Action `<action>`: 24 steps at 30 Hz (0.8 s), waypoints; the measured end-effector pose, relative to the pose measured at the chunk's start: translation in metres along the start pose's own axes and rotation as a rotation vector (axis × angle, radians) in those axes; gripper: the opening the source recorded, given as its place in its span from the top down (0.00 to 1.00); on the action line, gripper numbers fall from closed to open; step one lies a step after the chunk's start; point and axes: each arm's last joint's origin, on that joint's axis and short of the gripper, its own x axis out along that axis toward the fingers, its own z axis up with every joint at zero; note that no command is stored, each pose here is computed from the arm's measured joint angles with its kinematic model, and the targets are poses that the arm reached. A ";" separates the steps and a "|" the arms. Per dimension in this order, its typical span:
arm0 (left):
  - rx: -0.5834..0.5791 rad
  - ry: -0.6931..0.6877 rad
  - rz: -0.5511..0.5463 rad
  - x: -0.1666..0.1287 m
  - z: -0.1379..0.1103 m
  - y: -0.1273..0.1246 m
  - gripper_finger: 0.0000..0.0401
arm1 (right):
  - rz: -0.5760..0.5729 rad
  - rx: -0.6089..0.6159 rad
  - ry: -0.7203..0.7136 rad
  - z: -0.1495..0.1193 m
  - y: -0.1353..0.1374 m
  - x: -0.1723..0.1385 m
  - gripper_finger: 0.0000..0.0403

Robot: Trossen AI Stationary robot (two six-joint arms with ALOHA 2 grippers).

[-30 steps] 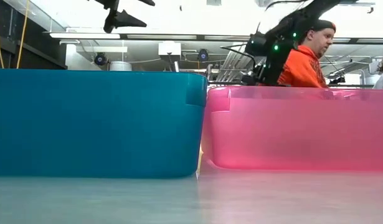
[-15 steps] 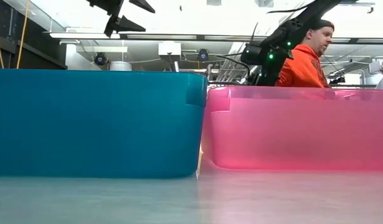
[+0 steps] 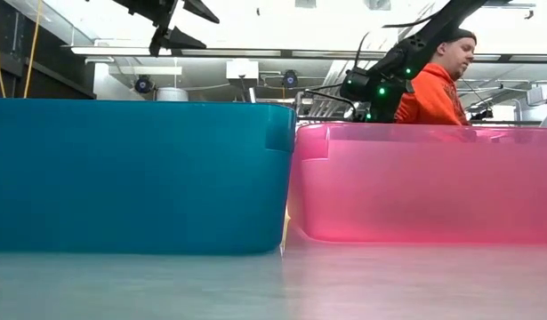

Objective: Sort spices by type
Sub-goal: Put the yellow seasoning bottle into the blue bin aligned with the other yellow seasoning bottle

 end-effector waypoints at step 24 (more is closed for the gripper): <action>0.228 -0.049 -0.072 -0.014 0.010 0.001 0.28 | 0.501 -0.255 -0.186 -0.015 0.086 -0.151 0.47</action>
